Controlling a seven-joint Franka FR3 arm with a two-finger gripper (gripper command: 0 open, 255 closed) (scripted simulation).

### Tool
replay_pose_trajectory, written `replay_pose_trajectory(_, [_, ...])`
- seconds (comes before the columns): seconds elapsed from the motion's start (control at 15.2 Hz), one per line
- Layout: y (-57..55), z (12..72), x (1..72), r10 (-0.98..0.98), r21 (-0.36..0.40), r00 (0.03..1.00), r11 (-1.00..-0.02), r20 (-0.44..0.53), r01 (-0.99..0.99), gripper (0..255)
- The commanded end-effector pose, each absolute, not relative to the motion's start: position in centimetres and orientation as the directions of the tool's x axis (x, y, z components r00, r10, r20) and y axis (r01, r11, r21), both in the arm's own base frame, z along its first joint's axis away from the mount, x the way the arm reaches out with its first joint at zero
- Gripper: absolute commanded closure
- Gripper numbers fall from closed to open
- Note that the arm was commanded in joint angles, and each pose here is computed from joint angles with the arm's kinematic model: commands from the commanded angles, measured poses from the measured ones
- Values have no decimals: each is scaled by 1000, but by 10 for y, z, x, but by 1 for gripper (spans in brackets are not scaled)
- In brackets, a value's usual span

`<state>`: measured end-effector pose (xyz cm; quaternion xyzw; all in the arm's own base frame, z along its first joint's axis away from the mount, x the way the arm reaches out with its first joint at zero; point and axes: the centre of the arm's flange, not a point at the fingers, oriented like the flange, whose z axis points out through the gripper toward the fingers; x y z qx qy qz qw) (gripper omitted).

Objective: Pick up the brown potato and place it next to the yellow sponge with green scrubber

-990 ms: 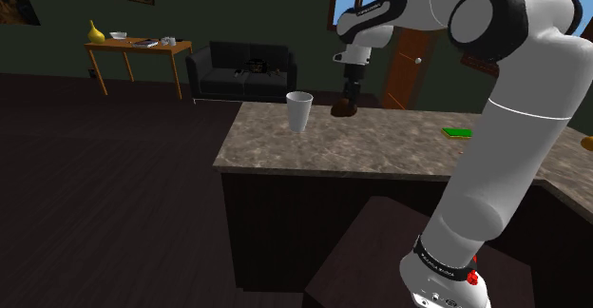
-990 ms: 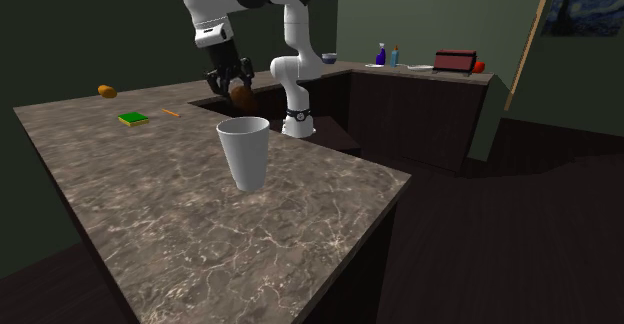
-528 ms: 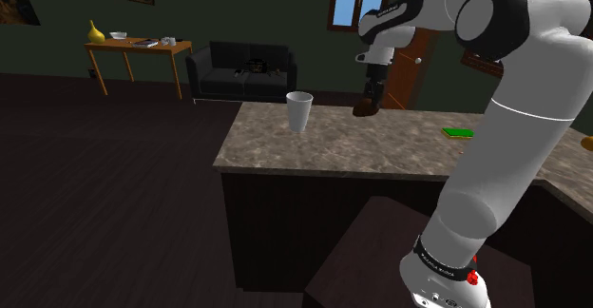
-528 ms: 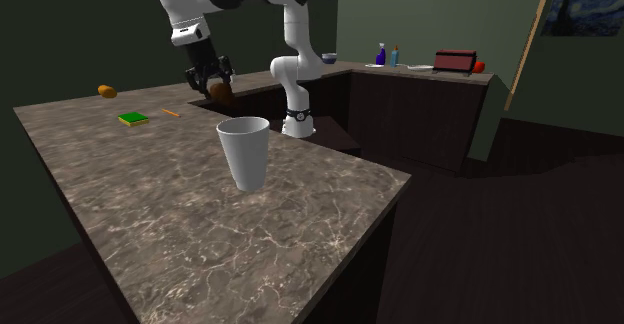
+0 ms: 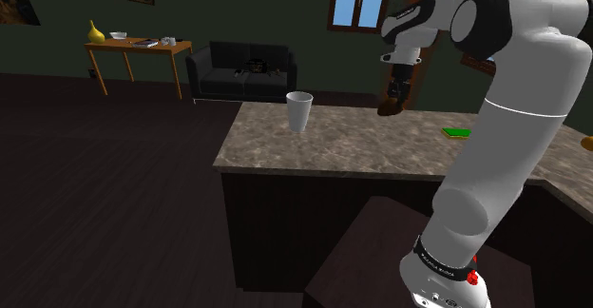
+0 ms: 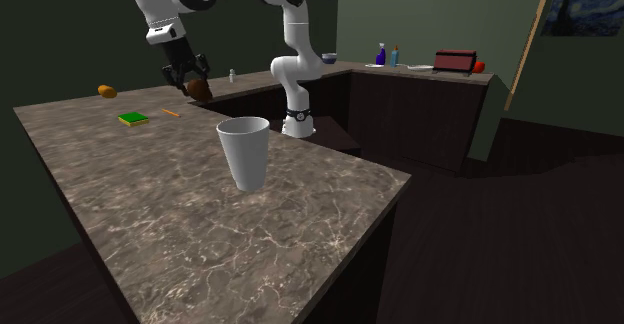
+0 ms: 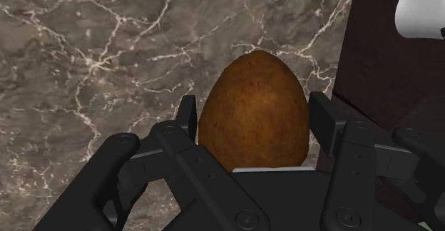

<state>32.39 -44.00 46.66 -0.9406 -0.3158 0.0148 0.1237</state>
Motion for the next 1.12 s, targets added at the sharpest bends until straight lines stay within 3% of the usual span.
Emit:
replay_pose_trajectory(0.0, [-459,465,305,599,-242,799,-769,50,592,255])
replay_pose_trajectory(1.06, [-614,466,161,599,-242,799,-769,50,592,255])
